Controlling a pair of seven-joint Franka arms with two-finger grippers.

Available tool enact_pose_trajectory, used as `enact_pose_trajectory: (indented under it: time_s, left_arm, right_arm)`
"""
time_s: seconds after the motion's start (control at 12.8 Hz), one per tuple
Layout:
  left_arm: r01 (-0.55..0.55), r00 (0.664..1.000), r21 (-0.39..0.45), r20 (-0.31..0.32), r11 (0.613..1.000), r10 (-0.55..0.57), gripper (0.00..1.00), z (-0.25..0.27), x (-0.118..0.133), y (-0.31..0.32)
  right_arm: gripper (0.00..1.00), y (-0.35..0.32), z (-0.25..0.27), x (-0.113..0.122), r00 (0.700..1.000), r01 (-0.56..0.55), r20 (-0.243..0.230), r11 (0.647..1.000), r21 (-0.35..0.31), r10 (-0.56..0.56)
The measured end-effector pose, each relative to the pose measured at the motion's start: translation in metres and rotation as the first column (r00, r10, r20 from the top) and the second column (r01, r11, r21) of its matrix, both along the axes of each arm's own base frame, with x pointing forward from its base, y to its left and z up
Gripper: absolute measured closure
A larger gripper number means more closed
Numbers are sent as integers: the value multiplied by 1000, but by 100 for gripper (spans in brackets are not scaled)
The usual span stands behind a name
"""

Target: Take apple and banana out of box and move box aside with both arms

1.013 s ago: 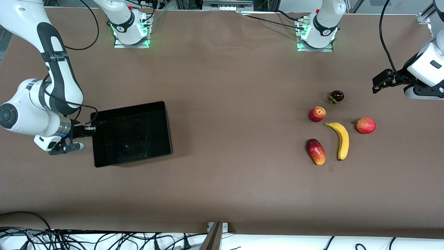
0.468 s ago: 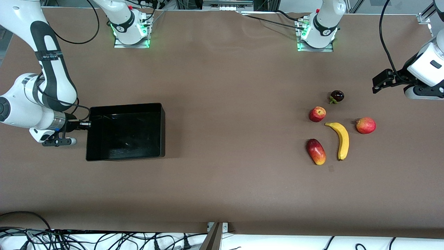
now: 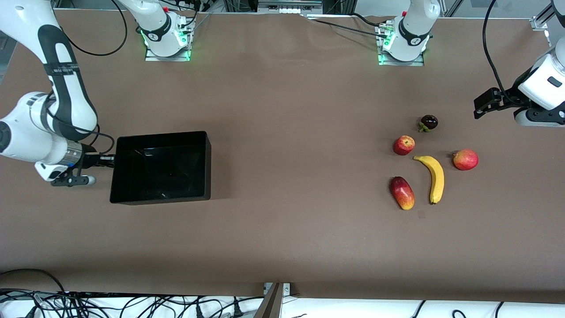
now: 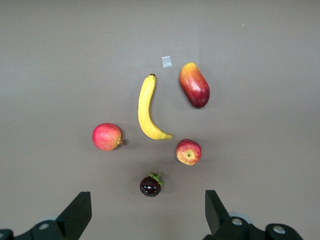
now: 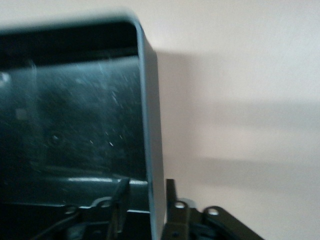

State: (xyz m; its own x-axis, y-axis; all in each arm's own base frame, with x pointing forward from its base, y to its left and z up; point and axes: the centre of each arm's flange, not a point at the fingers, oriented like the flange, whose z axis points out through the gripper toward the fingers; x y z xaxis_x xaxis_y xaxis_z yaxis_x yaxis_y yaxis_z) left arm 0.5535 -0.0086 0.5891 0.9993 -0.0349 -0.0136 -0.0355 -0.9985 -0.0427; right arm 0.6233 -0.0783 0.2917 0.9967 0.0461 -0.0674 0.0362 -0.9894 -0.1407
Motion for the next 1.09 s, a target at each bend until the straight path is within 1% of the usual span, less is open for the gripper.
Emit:
enact_pose_trajectory:
  time_s: [0.16, 0.31, 0.39, 0.47, 0.62, 0.7, 0.78, 1.01, 1.09]
  left_arm:
    - [0, 1000, 0, 0, 1000, 0, 0, 0, 0, 0]
    - [7, 1000, 0, -3, 1000, -7, 0, 0, 0, -4]
    - [12, 1000, 1, -13, 1000, -12, 0, -1, -2, -7]
    - [15, 1000, 1, -25, 1000, -15, 0, -2, -3, -9]
    - [19, 999, 1, -33, 1000, -19, 0, -2, -4, -11]
    - [20, 999, 1, -33, 1000, -20, 0, -2, -4, -12]
    - [21, 999, 1, -31, 1000, -21, 0, -1, -4, -12]
    - [21, 1000, 1, -23, 1000, -21, 0, 3, -5, -12]
    - [21, 1000, 1, -23, 1000, -21, 0, 3, -5, -12]
  right_arm:
    - [34, 14, 51, 21, 998, -46, 34, 999, -5, 46]
    - [11, 44, 123, 46, 988, -122, 87, 991, -51, 127]
    - [2, 58, 156, 51, 984, -144, 100, 987, -63, 150]
    - [0, 70, 181, 51, 981, -162, 94, 985, -64, 168]
    - [0, 84, 214, 40, 986, -155, 57, 986, -54, 158]
    - [0, 89, 230, 29, 991, -132, 31, 990, -47, 133]
    - [0, 93, 247, 14, 993, -113, 16, 993, -43, 114]
    - [0, 90, 273, -34, 995, -101, 9, 993, -56, 101]
    - [0, 88, 277, -44, 995, -101, 9, 993, -63, 102]
